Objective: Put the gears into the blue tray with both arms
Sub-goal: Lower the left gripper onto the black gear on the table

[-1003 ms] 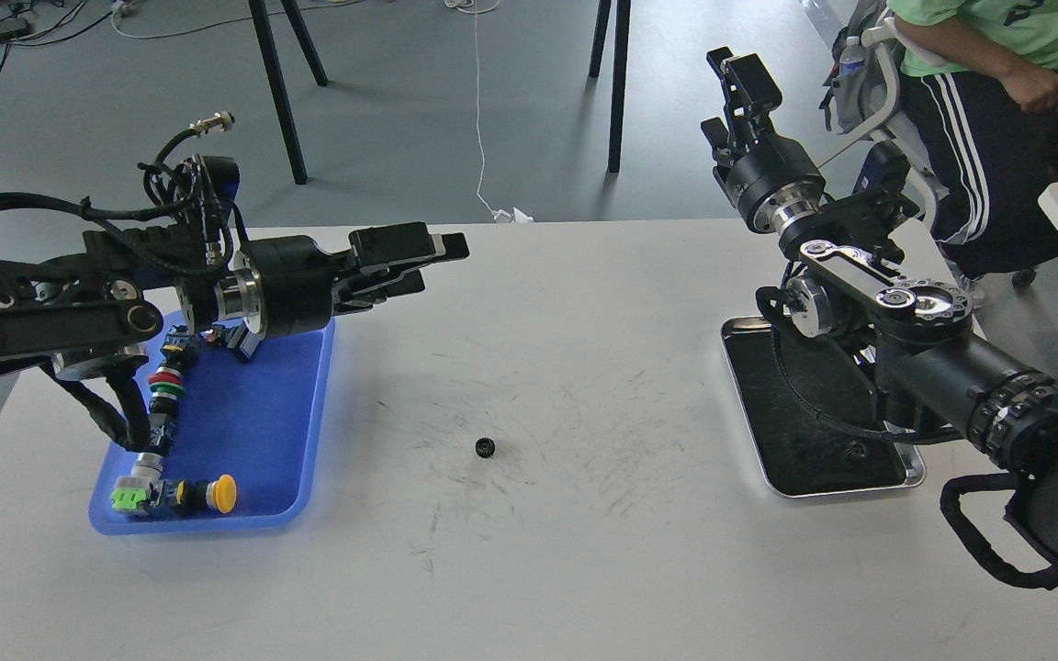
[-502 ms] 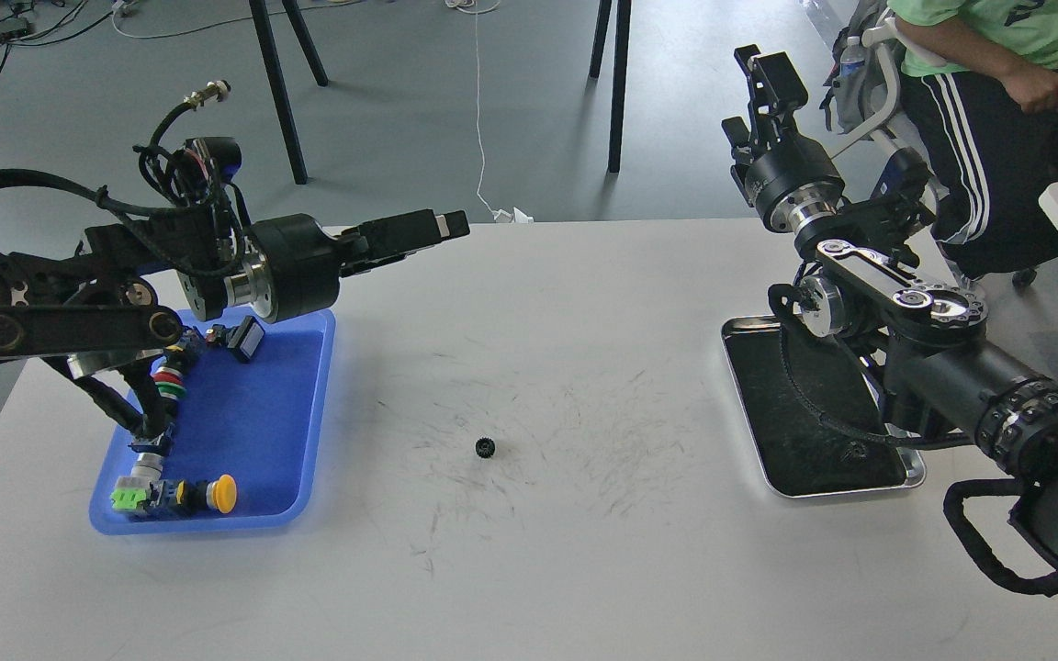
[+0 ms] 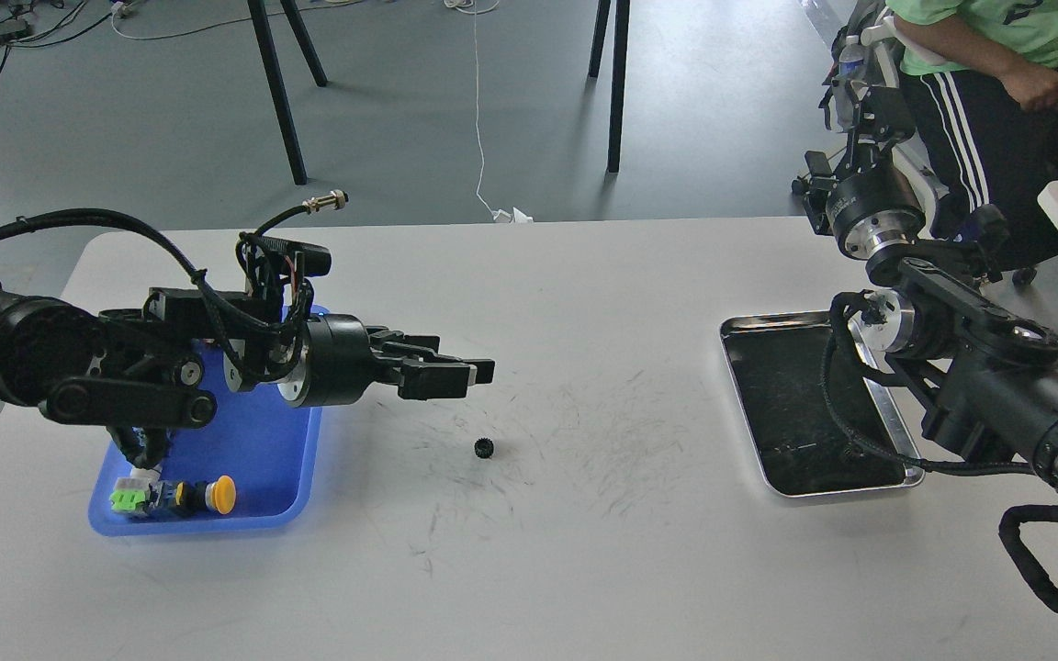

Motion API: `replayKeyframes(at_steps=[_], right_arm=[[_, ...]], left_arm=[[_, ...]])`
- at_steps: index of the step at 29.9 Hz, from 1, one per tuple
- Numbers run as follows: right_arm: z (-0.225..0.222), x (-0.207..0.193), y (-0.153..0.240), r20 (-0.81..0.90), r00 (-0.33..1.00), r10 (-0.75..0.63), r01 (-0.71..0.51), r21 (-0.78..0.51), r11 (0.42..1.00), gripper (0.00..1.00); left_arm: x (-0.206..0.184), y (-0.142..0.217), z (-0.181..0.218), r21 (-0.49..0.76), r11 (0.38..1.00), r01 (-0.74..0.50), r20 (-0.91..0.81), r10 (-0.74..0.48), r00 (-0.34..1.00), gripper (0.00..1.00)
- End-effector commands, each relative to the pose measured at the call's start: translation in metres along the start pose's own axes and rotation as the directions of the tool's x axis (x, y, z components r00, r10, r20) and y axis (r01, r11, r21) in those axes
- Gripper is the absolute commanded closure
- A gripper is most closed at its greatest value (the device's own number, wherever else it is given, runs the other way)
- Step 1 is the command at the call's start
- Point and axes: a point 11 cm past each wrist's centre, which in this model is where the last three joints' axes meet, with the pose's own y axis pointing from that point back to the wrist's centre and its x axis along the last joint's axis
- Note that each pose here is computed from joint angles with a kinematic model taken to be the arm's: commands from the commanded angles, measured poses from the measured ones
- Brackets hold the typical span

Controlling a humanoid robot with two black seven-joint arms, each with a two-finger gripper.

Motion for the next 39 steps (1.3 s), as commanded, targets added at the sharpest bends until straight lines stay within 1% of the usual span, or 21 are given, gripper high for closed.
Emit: replayKeyframes(at_steps=[1,4,5,7,12,15,18,20,23,26,32,39], right_arm=[[0.003,0.008,0.003,-0.001,1.000,0.013,-0.013,-0.007,1.000,0.04],[0.005,0.007,0.004,-0.004,1.000,0.010,-0.010,-0.012,1.000,0.04],[0.006,0.008,0.004,-0.007,1.000,0.010,-0.010,-0.014,1.000,0.04],[0.008,0.006,0.005,-0.006,1.000,0.008,-0.008,-0.018,1.000,0.04],[0.014,0.007,0.007,-0.003,1.000,0.017,-0.017,-0.027,0.999,0.04],[0.019,0.009,0.010,-0.005,1.000,0.018,-0.018,-0.038,0.999,0.03],[0.023,0.011,0.014,0.003,1.000,0.016,-0.015,-0.047,0.999,0.03],[0.022,0.010,0.015,0.025,1.000,0.007,-0.006,-0.043,0.999,0.03],[0.022,0.008,0.016,0.094,0.995,-0.017,0.021,-0.037,0.999,0.03],[0.023,0.010,0.016,0.147,0.989,-0.002,0.009,-0.047,0.999,0.03],[0.023,0.009,0.015,0.159,0.987,-0.004,0.014,-0.058,0.998,0.03],[0.026,0.018,0.018,0.166,0.986,0.006,0.009,-0.093,0.996,0.03]], left_arm=[[-0.012,-0.009,0.003,-0.009,0.999,0.051,0.059,-0.050,0.997,0.02],[-0.018,-0.013,0.005,-0.011,0.998,0.069,0.115,-0.067,0.991,0.02],[-0.022,-0.016,0.009,-0.023,0.996,0.089,0.161,-0.085,0.983,0.02],[-0.019,-0.022,0.015,-0.036,0.995,0.093,0.247,-0.082,0.966,0.02],[-0.024,-0.036,0.019,-0.037,0.989,0.141,0.321,-0.122,0.939,0.02],[-0.015,-0.045,0.014,-0.019,0.991,0.133,0.364,-0.117,0.924,0.02],[-0.016,-0.050,0.014,-0.020,0.990,0.137,0.377,-0.119,0.919,0.02],[-0.024,-0.055,0.014,-0.026,0.988,0.150,0.371,-0.130,0.920,0.02],[-0.029,-0.057,0.010,-0.022,0.988,0.151,0.368,-0.133,0.920,0.02],[-0.031,-0.058,0.002,-0.009,0.990,0.142,0.366,-0.129,0.922,0.02],[-0.046,-0.063,-0.004,-0.006,0.988,0.155,0.344,-0.143,0.928,0.04],[-0.054,-0.064,-0.009,-0.004,0.988,0.153,0.335,-0.143,0.931,0.10]])
